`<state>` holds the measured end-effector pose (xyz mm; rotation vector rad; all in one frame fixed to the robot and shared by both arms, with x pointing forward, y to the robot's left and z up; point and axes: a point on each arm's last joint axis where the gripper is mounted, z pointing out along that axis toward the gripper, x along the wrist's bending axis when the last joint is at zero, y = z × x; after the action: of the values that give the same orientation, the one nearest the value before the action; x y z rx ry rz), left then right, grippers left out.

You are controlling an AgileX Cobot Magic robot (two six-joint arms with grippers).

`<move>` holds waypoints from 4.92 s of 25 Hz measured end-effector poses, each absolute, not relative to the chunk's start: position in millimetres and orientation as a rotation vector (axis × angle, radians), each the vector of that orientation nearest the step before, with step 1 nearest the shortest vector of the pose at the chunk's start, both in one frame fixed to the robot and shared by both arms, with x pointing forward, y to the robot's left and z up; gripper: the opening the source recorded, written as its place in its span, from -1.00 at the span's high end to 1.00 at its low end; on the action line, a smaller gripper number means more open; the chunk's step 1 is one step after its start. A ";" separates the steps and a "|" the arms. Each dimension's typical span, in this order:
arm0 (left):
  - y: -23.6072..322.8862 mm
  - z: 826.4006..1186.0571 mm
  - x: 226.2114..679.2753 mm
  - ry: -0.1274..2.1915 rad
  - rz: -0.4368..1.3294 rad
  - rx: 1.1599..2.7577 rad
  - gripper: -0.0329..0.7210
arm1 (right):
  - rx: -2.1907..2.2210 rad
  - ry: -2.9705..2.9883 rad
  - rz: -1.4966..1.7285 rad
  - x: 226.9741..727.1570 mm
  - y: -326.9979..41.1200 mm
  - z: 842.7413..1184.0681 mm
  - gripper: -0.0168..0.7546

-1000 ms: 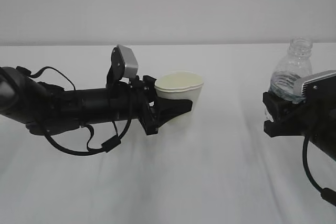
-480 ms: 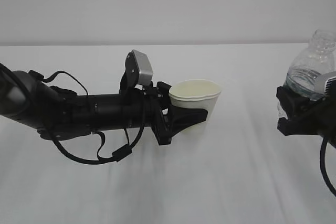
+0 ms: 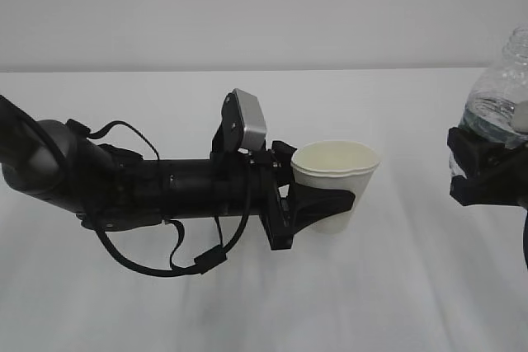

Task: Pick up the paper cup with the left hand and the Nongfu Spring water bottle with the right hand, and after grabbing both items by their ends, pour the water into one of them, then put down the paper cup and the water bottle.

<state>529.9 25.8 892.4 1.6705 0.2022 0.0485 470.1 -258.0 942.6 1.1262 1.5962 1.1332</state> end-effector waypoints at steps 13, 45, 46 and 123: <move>13.9 893.3 518.0 0.164 0.014 1.664 -0.19 | 1.172 1.656 1.077 454.1 -261.5 958.4 0.01; -2.5 893.4 499.7 0.100 -0.035 1.671 -0.18 | 0.980 1.861 0.829 448.0 -263.8 976.1 0.01; -2.7 893.7 499.9 0.099 -0.035 1.670 -0.18 | 0.967 1.865 0.821 448.4 -263.7 976.5 0.01; -5.4 895.0 496.8 0.008 -0.060 1.694 -0.19 | 0.108 2.035 0.277 448.4 -264.5 975.5 0.01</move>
<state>496.8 -5.4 895.0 1.6939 0.0077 -0.0604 448.4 -264.5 975.5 0.1079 2.0348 0.2768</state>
